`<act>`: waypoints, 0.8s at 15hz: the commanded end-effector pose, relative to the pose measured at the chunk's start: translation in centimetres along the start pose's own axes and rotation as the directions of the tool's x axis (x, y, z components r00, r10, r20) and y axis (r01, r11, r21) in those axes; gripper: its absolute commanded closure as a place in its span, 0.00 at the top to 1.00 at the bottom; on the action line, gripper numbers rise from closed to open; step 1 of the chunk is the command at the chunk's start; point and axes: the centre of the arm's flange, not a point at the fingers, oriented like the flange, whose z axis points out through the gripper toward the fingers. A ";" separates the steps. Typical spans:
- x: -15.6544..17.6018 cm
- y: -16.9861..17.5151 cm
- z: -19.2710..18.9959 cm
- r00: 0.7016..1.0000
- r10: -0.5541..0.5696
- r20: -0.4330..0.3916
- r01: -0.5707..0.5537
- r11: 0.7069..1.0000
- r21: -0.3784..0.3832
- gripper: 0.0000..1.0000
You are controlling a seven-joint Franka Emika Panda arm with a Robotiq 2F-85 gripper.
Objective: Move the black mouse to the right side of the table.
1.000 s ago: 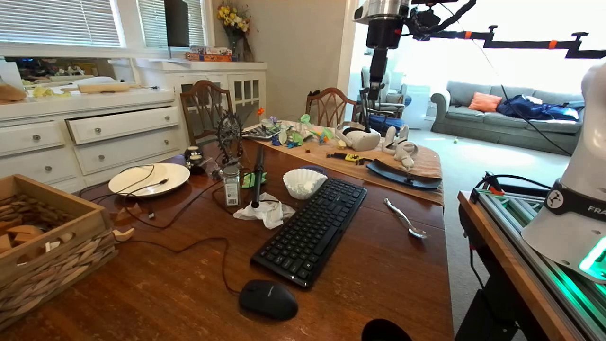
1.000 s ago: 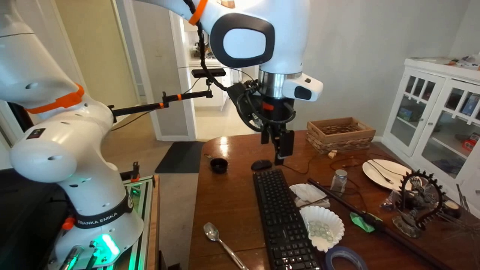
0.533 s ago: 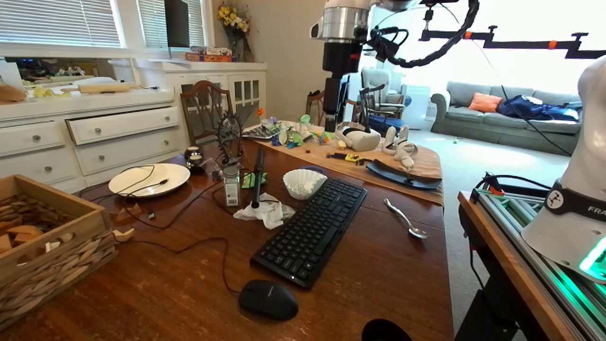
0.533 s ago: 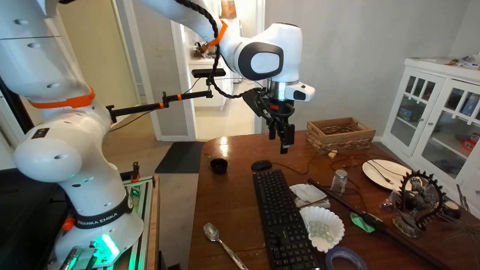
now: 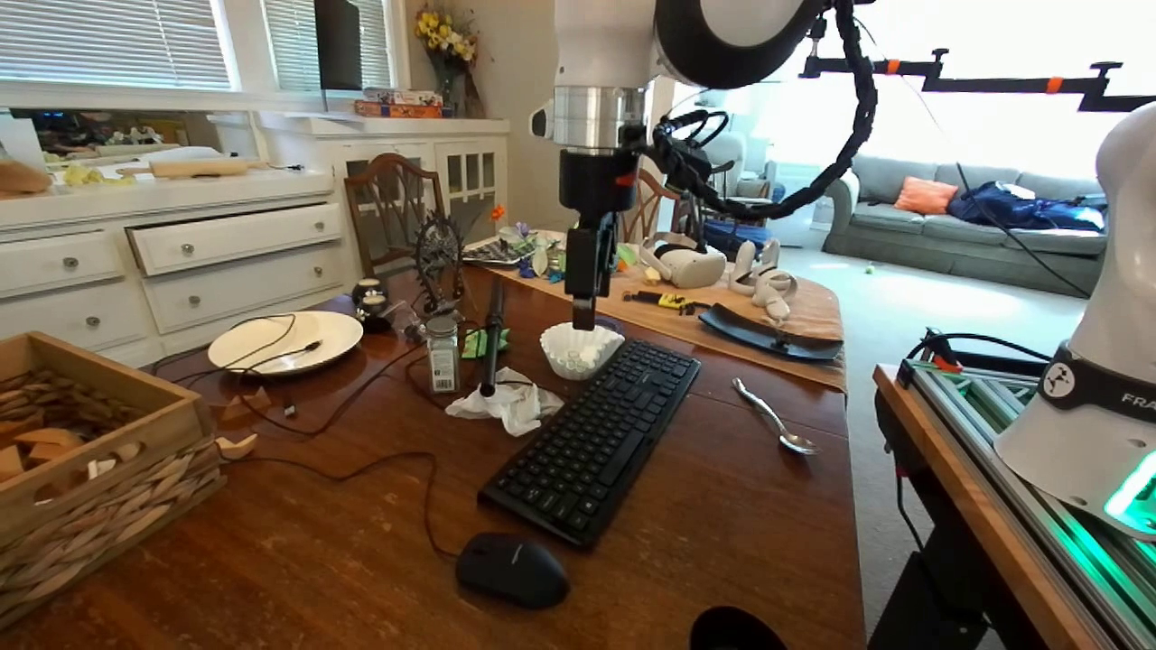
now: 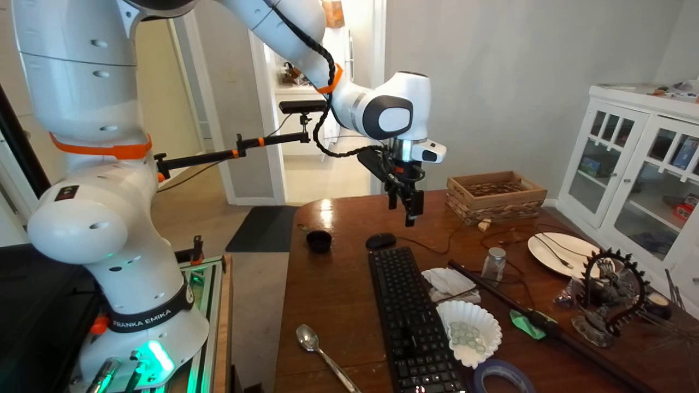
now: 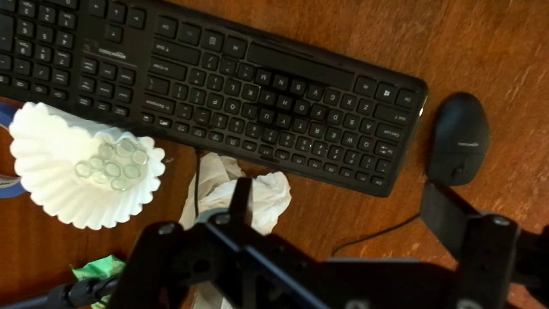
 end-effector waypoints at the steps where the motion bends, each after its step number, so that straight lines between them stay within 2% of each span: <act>1: 0.0 -0.1 0.1 1.000 -0.002 0.001 0.002 1.000 0.000 1.00; 5: 0.2 0.9 -0.5 1.000 0.014 -0.010 -0.014 1.000 -0.001 1.00; 6: 0.6 0.2 0.0 0.997 0.006 -0.074 -0.002 0.998 0.060 1.00; 12: 4.9 -7.1 3.0 0.981 -0.104 -0.167 0.115 0.992 0.058 1.00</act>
